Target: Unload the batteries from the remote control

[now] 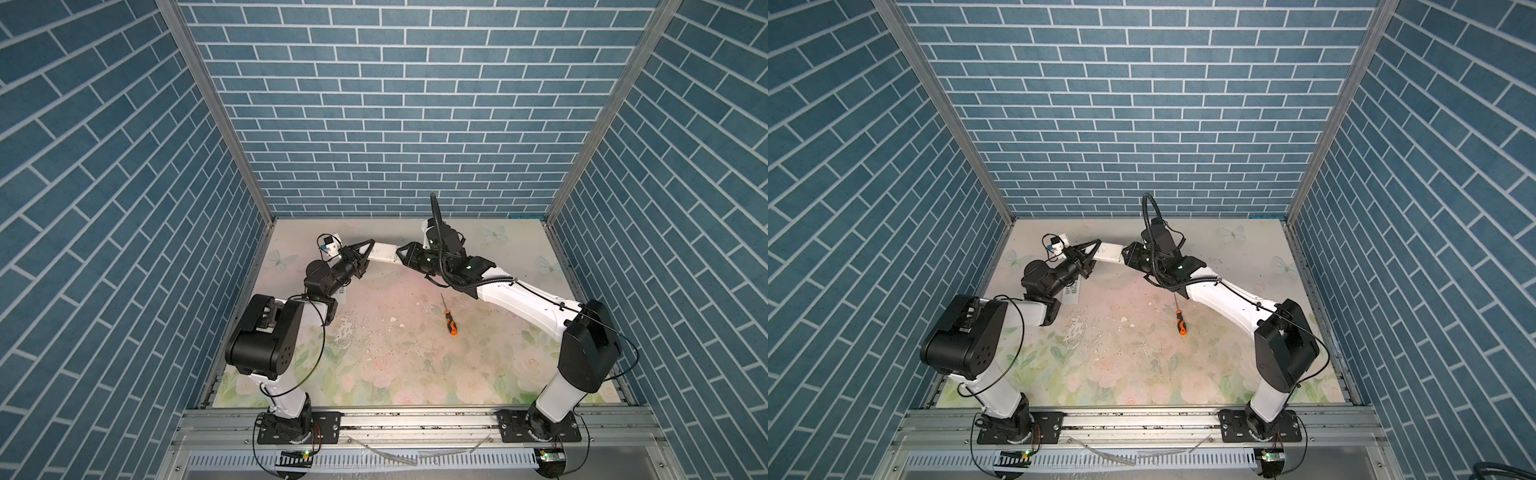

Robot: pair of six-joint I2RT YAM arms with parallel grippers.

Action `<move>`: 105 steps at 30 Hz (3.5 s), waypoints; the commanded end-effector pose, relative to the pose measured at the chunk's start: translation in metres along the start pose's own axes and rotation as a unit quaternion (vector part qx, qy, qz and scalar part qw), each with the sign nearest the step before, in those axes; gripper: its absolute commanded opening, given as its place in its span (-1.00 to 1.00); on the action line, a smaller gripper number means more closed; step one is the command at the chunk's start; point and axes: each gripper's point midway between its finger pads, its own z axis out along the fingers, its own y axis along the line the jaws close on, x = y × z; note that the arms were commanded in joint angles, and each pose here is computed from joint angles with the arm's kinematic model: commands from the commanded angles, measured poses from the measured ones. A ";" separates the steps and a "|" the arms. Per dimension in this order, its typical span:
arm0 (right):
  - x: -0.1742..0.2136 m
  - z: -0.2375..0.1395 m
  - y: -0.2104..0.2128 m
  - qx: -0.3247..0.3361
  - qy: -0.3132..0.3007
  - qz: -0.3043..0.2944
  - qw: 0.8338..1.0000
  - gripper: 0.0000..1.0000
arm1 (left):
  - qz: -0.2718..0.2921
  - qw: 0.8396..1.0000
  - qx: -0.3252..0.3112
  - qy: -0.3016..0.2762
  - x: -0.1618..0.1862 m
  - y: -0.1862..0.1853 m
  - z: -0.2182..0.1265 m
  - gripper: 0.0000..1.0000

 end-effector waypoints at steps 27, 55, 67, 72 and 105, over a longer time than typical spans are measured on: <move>0.002 -0.010 0.012 -0.038 0.001 -0.013 0.999 -0.95 | 0.021 0.999 0.037 0.009 0.004 -0.024 0.000 -1.00; -0.046 -0.066 -0.019 0.014 -0.022 -0.074 0.997 -1.00 | 0.034 0.998 -0.032 0.036 0.024 0.025 -0.021 -1.00; -0.042 -0.080 -0.212 0.293 0.004 -0.067 0.954 -1.00 | 0.080 0.991 -0.096 0.050 0.045 0.036 -0.043 -1.00; -0.037 -0.083 -0.260 0.393 0.023 -0.089 0.915 -1.00 | 0.089 0.990 -0.099 0.051 0.049 0.032 -0.047 -1.00; -0.017 -0.056 -0.354 0.527 0.111 -0.098 0.837 -0.87 | 0.105 0.986 -0.116 0.059 0.055 0.024 -0.048 -1.00</move>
